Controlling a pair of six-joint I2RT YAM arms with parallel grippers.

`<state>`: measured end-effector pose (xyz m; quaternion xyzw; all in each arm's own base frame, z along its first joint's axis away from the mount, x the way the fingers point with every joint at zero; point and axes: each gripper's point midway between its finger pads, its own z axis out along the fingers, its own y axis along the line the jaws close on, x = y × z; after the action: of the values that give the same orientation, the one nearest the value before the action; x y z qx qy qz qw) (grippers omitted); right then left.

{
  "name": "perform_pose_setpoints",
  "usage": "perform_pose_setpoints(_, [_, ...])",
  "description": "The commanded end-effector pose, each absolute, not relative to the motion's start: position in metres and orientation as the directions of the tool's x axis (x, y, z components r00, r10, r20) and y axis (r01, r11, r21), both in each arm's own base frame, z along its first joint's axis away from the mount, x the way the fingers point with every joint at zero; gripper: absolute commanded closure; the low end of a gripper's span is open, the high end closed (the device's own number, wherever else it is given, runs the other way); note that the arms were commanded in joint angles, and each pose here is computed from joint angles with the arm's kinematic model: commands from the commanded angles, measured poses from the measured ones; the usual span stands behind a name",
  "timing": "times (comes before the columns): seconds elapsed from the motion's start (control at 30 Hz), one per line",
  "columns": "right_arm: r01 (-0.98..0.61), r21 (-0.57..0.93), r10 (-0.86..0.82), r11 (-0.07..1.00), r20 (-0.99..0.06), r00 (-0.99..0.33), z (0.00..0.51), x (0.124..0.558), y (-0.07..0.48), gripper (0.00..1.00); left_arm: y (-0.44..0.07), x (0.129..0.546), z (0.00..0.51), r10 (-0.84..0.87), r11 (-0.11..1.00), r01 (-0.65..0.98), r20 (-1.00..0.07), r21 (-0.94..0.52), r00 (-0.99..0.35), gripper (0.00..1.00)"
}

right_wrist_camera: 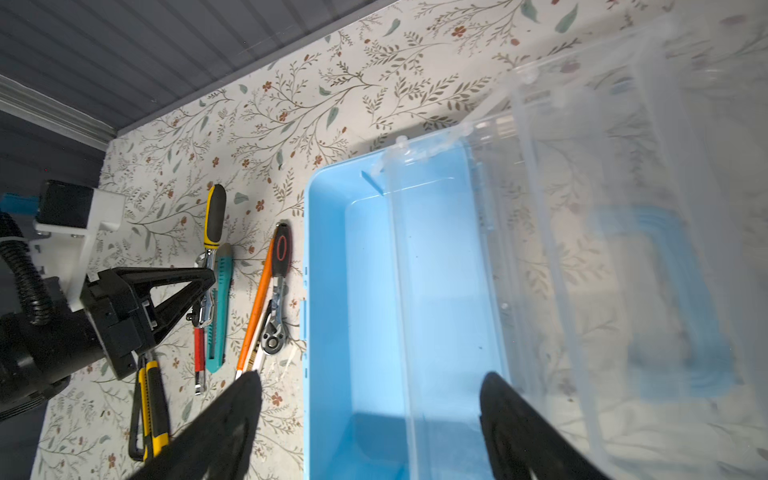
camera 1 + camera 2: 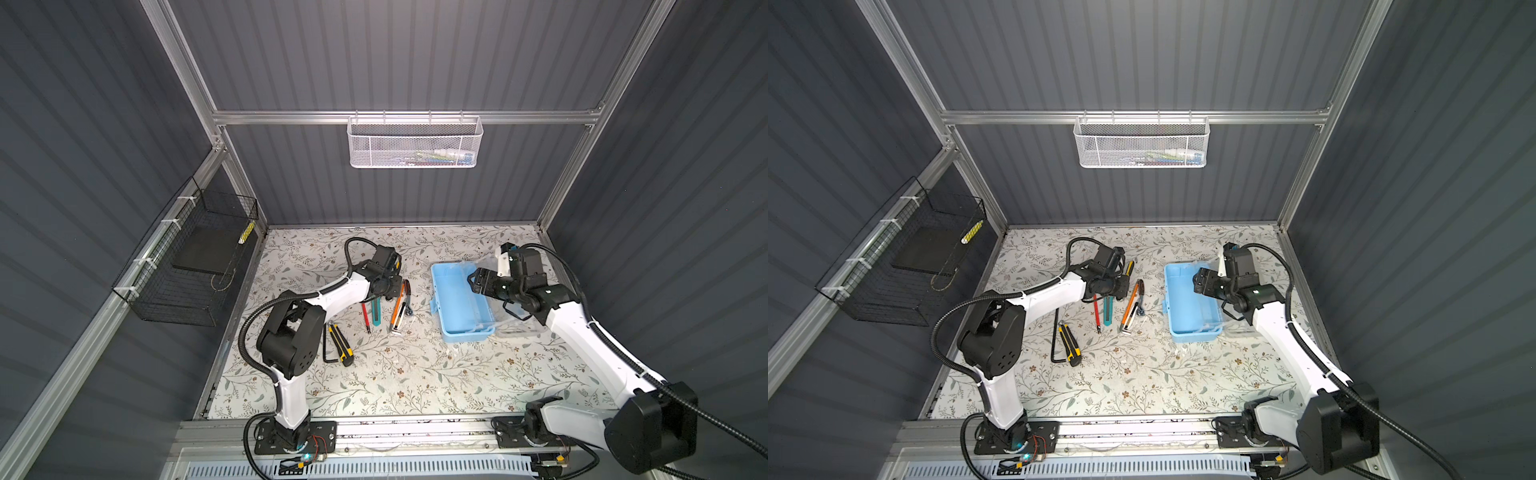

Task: Pack the tool kit
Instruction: 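Lift the ratchet toward the right gripper, which grasps its yellow handle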

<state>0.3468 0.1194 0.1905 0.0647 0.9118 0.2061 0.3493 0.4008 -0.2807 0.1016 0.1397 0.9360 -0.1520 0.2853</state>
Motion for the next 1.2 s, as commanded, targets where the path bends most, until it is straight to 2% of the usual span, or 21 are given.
perform_pose_setpoints(0.0, [-0.061, 0.49, 0.285, 0.869, -0.598, -0.749, 0.195, 0.354, 0.142, 0.19, -0.301, 0.396, 0.131, 0.111, 0.871, 0.374, -0.615, -0.318, -0.781, 1.0])
perform_pose_setpoints(0.3, [-0.111, 0.625, 0.342, 0.773, -0.557, -0.757, 0.196, 0.375, 0.192, 0.27, -0.344, 0.374, 0.163, 0.069, 0.754, 0.457, -0.635, -0.472, -0.769, 1.0])
perform_pose_setpoints(0.53, [-0.122, 0.658, 0.347, 0.743, -0.536, -0.77, 0.191, 0.385, 0.211, 0.3, -0.371, 0.357, 0.178, 0.079, 0.676, 0.522, -0.653, -0.52, -0.753, 1.0])
perform_pose_setpoints(0.7, [-0.125, 0.668, 0.351, 0.734, -0.529, -0.773, 0.188, 0.388, 0.215, 0.36, -0.388, 0.344, 0.187, 0.098, 0.63, 0.568, -0.671, -0.53, -0.735, 1.0])
perform_pose_setpoints(1.0, [-0.127, 0.68, 0.351, 0.722, -0.519, -0.78, 0.185, 0.394, 0.22, 0.42, -0.402, 0.329, 0.197, 0.102, 0.567, 0.608, -0.686, -0.555, -0.721, 1.0])
perform_pose_setpoints(1.17, [-0.127, 0.689, 0.363, 0.714, -0.519, -0.774, 0.189, 0.397, 0.221, 0.57, -0.403, 0.327, 0.195, 0.096, 0.565, 0.604, -0.682, -0.563, -0.725, 1.0])
